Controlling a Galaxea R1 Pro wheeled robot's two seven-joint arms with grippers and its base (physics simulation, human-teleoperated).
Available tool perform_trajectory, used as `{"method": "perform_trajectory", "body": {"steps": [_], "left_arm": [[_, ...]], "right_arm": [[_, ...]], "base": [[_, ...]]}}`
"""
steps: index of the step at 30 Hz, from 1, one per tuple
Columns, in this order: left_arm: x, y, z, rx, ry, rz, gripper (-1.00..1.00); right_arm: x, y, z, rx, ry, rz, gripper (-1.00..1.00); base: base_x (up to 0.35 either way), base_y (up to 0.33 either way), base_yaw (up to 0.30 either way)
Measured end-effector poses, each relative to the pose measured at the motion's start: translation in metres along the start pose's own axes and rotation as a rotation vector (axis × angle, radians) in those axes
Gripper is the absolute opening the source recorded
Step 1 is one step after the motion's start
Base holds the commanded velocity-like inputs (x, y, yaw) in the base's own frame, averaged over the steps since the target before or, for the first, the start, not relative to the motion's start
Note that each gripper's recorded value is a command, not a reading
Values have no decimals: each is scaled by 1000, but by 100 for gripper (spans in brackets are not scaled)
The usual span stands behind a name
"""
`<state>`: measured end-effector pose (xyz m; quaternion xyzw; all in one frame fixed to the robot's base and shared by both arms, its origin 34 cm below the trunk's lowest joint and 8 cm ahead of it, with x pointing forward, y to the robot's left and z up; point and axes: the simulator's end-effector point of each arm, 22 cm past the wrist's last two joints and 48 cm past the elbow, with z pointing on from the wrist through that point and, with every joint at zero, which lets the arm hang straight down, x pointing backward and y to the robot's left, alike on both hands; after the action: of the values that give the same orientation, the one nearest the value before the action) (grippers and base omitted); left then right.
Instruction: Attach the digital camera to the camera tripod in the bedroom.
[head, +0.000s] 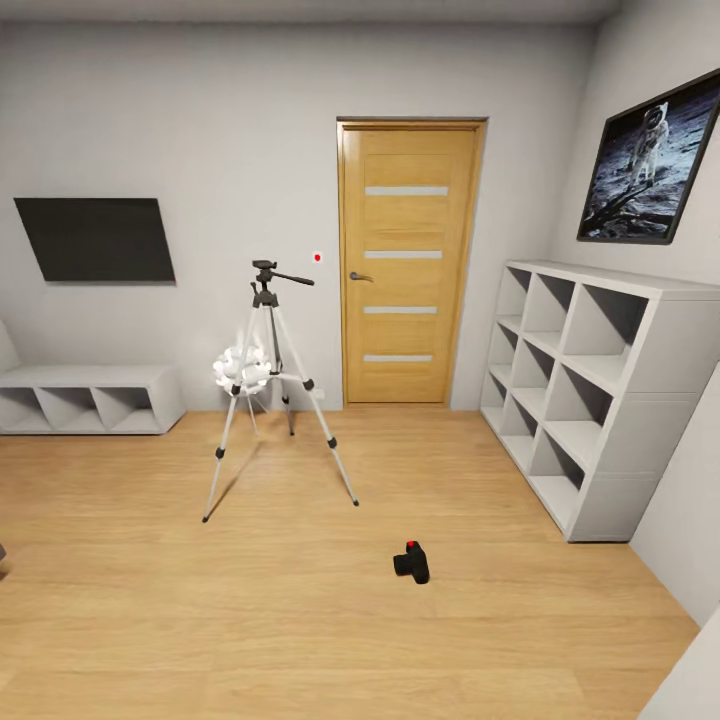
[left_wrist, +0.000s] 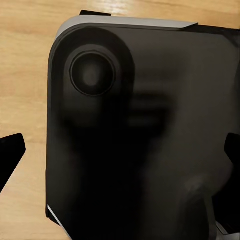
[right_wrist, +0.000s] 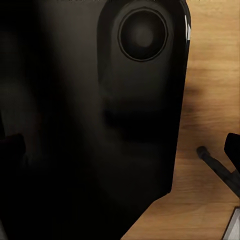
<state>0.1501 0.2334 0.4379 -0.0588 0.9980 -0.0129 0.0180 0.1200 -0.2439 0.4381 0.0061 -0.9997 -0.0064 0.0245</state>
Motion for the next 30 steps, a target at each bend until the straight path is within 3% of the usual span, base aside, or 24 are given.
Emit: {"method": "perform_trajectory", "body": {"steps": [21,30], "left_arm": [[0,0,0,0,-2,0,100],[-1,0,0,0,-2,0,100]], "right_arm": [[0,1,0,0,-1,2,100],[-1,0,0,7,-3,17,100]], "base": [[0,0,0],[0,0,-223]]}}
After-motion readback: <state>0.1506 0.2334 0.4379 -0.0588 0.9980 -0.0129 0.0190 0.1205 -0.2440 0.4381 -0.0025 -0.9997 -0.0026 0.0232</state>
